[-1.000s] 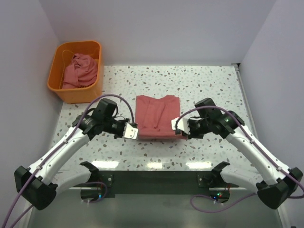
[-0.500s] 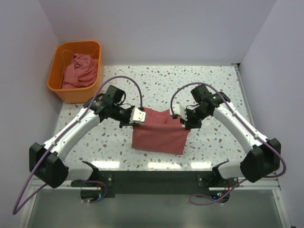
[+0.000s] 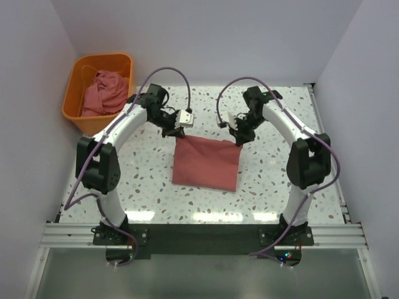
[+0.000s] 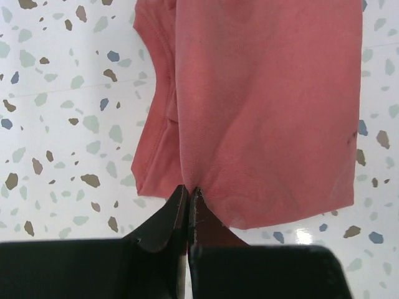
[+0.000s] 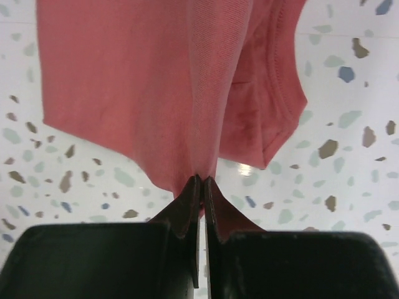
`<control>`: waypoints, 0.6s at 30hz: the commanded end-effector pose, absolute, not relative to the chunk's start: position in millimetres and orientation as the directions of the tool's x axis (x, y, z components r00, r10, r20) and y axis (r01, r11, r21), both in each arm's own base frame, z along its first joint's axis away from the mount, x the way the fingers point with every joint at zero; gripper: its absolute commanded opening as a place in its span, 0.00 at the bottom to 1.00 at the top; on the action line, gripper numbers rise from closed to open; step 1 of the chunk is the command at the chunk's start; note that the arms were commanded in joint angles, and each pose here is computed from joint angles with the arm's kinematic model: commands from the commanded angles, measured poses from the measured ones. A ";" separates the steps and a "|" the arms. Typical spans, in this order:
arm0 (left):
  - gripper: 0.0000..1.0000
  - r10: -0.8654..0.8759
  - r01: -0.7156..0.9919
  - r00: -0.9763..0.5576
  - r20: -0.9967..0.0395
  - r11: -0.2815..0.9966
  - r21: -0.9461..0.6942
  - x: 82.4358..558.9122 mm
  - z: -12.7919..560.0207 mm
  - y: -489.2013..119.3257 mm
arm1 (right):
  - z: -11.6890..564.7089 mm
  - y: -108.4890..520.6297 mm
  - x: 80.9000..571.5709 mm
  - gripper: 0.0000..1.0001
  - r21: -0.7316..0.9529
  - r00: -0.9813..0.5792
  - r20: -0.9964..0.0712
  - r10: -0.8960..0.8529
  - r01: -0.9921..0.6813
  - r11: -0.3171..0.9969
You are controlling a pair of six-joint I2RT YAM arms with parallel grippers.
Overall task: Fold and stack the t-shirts
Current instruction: Fold the tshirt
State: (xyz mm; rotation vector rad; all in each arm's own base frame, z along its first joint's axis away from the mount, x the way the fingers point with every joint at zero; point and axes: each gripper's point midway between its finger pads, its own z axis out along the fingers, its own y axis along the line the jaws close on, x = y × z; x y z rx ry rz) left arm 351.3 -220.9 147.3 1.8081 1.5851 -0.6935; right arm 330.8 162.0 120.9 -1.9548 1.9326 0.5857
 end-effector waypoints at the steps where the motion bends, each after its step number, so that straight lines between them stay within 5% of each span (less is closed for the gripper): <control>1: 0.00 0.629 0.982 0.190 -0.754 -0.116 0.151 379.0 152.9 -229.6 | 121.6 162.8 358.8 0.00 0.044 0.032 -0.533 -0.845 -0.997 -0.066; 18: 0.04 0.695 0.990 0.066 -0.716 0.043 0.133 455.3 49.1 -224.1 | 48.9 163.2 449.3 0.00 0.023 -0.102 -0.477 -0.873 -0.994 0.104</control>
